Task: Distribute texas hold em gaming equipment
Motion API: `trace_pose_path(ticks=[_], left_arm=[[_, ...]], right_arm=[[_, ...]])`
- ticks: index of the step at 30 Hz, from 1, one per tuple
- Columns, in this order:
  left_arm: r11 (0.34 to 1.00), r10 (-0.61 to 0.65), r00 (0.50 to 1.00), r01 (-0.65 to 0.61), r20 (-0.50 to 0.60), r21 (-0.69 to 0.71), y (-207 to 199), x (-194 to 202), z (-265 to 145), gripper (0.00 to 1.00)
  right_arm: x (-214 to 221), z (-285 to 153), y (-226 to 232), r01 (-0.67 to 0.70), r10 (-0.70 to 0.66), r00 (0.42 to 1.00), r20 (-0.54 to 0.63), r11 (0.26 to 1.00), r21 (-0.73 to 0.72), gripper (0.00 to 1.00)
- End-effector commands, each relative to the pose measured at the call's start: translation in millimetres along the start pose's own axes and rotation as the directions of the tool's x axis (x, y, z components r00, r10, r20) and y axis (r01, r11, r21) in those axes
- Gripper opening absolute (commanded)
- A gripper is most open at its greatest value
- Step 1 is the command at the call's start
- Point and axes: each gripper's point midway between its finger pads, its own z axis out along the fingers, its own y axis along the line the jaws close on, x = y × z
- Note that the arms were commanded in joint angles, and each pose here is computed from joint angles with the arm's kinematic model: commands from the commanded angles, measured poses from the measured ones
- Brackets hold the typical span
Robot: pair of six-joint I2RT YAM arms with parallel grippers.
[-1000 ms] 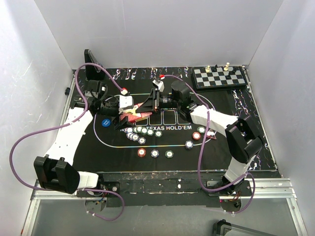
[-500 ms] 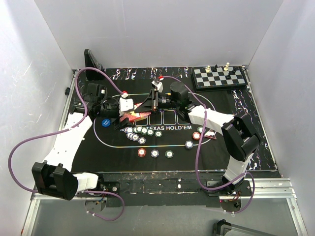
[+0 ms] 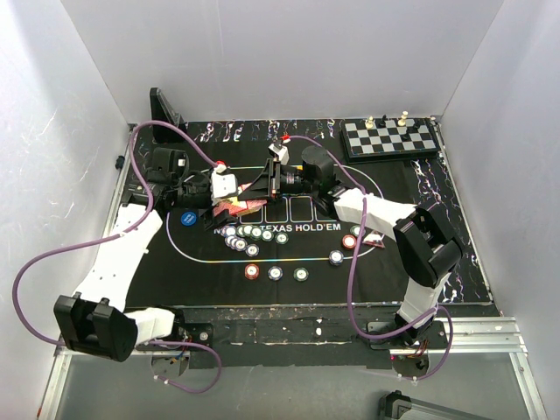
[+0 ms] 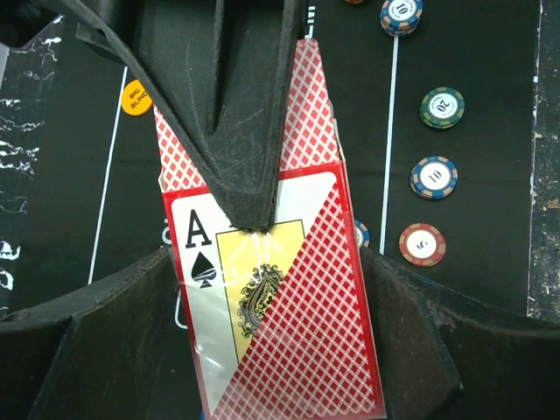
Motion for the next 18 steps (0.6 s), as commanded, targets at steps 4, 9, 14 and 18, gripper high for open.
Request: trace_pose_path(ticks=[4,9,14,18], left_arm=[[0.999,0.030,1.000,-0.030,0.008,0.036,-8,-6,-3,0.68],[0.998,0.008,1.000,-0.007,-0.018,0.056,-9,0,-1,0.54],[0.998,0.004,1.000,-0.003,-0.005,0.060,-9,-8,-4,0.25],[0.997,-0.011,1.000,0.012,-0.015,0.077,-11,-7,-5,0.19]], right_arm=[[0,-2,29,0.080,-0.079,0.997,0.020,0.995,-0.066,0.01],[5,0,33,0.093,-0.093,0.996,0.007,0.993,-0.076,0.04],[12,-2,32,0.109,-0.111,0.994,-0.021,0.991,-0.076,0.30],[14,-10,27,0.119,-0.120,0.992,-0.026,0.991,-0.056,0.46]])
